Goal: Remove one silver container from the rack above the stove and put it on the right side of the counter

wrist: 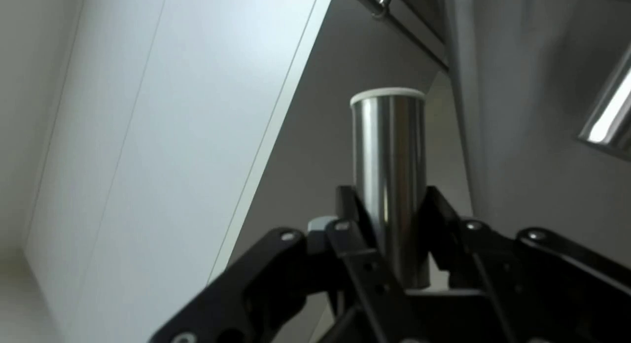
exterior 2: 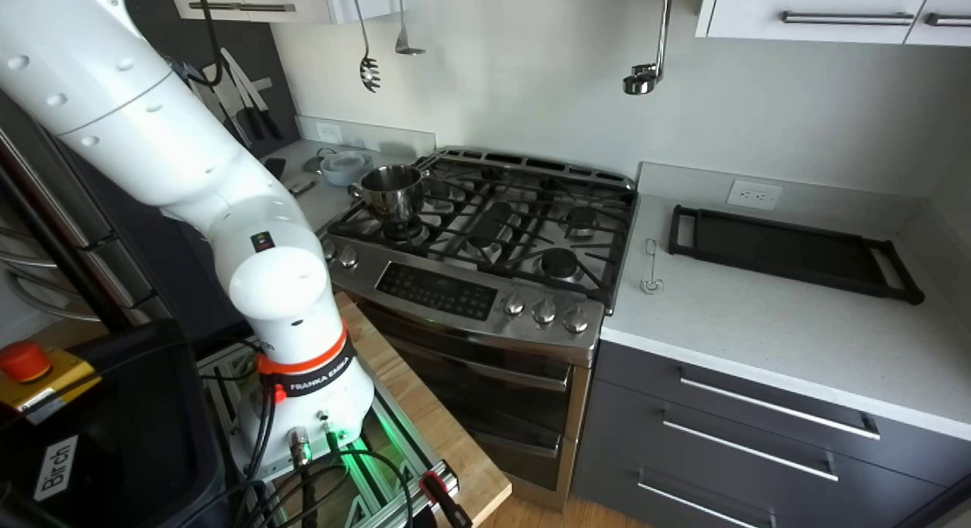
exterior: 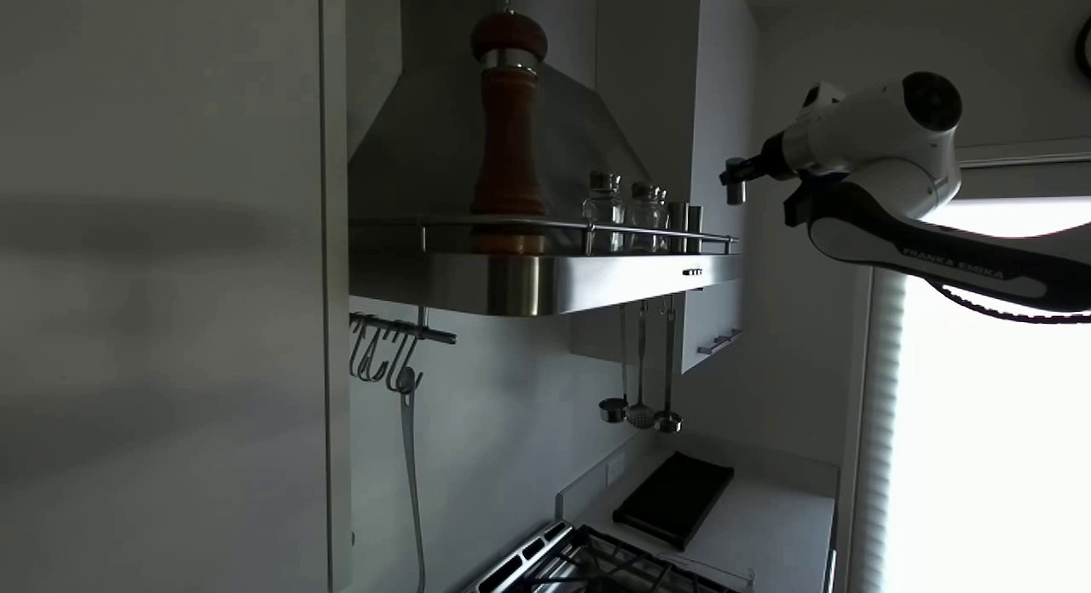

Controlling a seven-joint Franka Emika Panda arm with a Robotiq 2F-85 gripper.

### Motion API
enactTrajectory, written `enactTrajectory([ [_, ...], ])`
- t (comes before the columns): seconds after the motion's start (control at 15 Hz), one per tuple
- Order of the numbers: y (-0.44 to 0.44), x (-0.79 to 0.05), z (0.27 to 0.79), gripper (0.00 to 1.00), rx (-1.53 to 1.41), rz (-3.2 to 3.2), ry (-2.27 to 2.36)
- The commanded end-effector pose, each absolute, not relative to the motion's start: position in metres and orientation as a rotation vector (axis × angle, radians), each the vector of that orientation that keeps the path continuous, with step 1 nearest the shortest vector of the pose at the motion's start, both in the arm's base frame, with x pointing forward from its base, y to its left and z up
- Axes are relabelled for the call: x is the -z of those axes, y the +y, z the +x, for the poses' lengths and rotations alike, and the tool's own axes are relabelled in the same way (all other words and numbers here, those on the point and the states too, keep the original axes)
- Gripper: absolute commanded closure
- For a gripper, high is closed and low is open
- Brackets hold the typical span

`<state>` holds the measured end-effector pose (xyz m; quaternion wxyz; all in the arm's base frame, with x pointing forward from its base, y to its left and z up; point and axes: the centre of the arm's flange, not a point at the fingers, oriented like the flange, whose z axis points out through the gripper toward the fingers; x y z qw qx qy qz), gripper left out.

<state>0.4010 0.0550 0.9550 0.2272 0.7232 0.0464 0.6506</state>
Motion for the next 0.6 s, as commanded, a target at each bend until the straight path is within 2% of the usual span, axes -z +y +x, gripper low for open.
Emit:
enactTrajectory([
  [0.0, 0.037, -0.944, 0.377, 0.89, -1.711, 1.989, 0.009],
  [0.2, 0.013, -0.921, 0.36, 0.89, -1.651, 2.037, -0.103],
  [0.53, -0.017, -0.864, 0.339, 0.89, -1.732, 2.065, -0.248],
])
